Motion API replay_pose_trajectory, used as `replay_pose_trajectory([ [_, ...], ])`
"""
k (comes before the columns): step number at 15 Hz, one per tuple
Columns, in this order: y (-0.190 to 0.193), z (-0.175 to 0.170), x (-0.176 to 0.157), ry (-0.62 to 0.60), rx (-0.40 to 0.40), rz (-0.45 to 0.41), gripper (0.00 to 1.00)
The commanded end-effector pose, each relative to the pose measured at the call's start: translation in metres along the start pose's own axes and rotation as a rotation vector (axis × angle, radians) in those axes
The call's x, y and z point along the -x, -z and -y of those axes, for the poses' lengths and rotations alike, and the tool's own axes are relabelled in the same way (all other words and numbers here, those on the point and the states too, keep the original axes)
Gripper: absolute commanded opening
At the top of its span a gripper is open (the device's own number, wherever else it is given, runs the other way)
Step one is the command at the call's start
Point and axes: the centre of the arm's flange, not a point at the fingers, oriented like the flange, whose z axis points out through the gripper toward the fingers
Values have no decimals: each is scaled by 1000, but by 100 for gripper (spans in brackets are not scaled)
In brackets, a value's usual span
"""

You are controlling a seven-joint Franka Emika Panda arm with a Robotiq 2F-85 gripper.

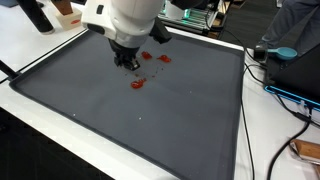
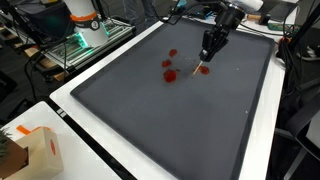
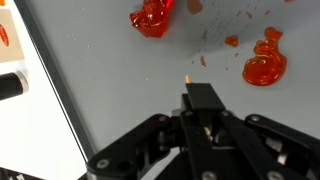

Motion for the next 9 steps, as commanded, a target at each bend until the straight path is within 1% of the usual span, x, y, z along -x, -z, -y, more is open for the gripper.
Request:
replay_pose_trajectory([
  [1,-4,13,-5,-17,63,-11,3],
  [5,-8,20,-5,-14,83,-13,3],
  [9,-10,26,-5,-8,84,-20,3],
])
